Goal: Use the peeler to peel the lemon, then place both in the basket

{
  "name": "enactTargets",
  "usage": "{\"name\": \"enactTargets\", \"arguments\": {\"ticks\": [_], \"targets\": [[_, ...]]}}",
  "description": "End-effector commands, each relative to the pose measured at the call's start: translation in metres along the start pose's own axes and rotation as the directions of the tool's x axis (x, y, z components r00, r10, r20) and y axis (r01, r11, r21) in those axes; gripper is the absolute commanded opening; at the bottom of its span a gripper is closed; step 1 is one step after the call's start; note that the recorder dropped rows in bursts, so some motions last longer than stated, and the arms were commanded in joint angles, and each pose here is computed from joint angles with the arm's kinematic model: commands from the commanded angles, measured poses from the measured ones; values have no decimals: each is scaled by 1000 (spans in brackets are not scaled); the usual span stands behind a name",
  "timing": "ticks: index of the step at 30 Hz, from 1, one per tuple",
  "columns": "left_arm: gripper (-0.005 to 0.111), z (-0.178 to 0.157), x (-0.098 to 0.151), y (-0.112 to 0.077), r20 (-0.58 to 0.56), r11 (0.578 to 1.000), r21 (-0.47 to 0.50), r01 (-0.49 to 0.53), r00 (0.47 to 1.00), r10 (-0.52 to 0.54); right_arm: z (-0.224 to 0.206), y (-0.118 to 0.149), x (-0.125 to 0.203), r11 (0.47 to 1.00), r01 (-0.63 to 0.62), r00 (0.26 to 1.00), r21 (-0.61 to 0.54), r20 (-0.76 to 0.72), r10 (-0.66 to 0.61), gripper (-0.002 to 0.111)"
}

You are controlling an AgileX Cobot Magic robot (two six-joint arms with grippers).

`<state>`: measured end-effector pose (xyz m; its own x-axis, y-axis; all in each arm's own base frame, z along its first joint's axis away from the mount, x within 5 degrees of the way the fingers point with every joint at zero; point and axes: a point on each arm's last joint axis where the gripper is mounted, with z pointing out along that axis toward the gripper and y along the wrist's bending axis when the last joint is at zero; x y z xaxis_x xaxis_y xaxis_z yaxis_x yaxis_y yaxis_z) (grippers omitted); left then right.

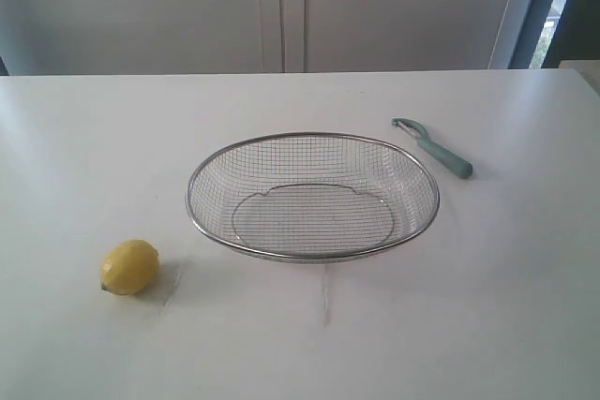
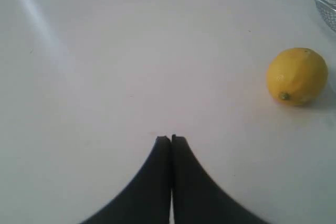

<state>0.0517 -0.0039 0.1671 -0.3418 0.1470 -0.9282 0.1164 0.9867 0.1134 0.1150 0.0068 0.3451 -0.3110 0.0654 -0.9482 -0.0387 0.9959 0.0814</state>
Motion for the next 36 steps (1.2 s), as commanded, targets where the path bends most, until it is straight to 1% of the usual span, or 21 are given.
{"name": "enactTargets", "arguments": {"ticks": [1, 2, 3, 4, 6, 10, 13, 15, 16, 17, 19, 22, 24, 25, 31, 34, 35, 36], "targets": [[0, 0, 1, 0, 0, 1000, 3, 8, 1000, -8, 66, 7, -42, 993, 101, 906, -66, -405, -120, 0], [0, 0, 1, 0, 0, 1000, 3, 8, 1000, -8, 100, 9, -47, 988, 122, 862, -92, -483, -152, 0], [0, 0, 1, 0, 0, 1000, 3, 8, 1000, -8, 117, 11, -50, 984, 140, 845, -113, -504, -178, 0], [0, 0, 1, 0, 0, 1000, 3, 8, 1000, -8, 146, 14, -54, 977, 161, 819, -141, -534, -212, 0], [0, 0, 1, 0, 0, 1000, 3, 8, 1000, -8, 172, 16, -57, 975, 159, 787, -155, -576, -220, 0], [0, 0, 1, 0, 0, 1000, 3, 8, 1000, -8, 223, 23, -59, 955, 172, 667, -241, -685, -293, 0], [0, 0, 1, 0, 0, 1000, 3, 8, 1000, -8, 256, 24, -57, 953, 157, 590, -260, -749, -301, 0], [0, 0, 1, 0, 0, 1000, 3, 8, 1000, -8, 279, 23, -57, 951, 167, 585, -259, -750, -307, 0], [0, 0, 1, 0, 0, 1000, 3, 8, 1000, -8, 291, 23, -56, 949, 177, 596, -261, -739, -314, 0], [0, 0, 1, 0, 0, 1000, 3, 8, 1000, -8, 310, 24, -55, 931, 212, 609, -298, -704, -365, 5], [0, 0, 1, 0, 0, 1000, 3, 8, 1000, -8, 328, 26, -49, 909, 235, 614, -343, -672, -413, 16], [0, 0, 1, 0, 0, 1000, 3, 8, 1000, -8, 351, 26, -34, 906, 237, 624, -350, -660, -418, 39], [0, 0, 1, 0, 0, 1000, 3, 8, 1000, -8, 363, 25, -24, 908, 241, 631, -343, -656, -415, 49], [0, 0, 1, 0, 0, 1000, 3, 8, 1000, -8, 368, 24, -18, 905, 246, 625, -348, -657, -422, 51], [0, 0, 1, 0, 0, 1000, 3, 8, 1000, -8, 392, 22, 21, 857, 277, 537, -436, -669, -514, 51], [0, 0, 1, 0, 0, 1000, 3, 8, 1000, -8, 399, 22, 35, 808, 311, 491, -501, -643, -588, 51], [0, 0, 1, 0, 0, 1000, 3, 8, 1000, -8, 400, 22, 37, 797, 324, 482, -510, -635, -603, 51], [0, 0, 1, 0, 0, 1000, 3, 8, 1000, -8, 403, 22, 41, 797, 327, 482, -507, -636, -602, 51]]}}
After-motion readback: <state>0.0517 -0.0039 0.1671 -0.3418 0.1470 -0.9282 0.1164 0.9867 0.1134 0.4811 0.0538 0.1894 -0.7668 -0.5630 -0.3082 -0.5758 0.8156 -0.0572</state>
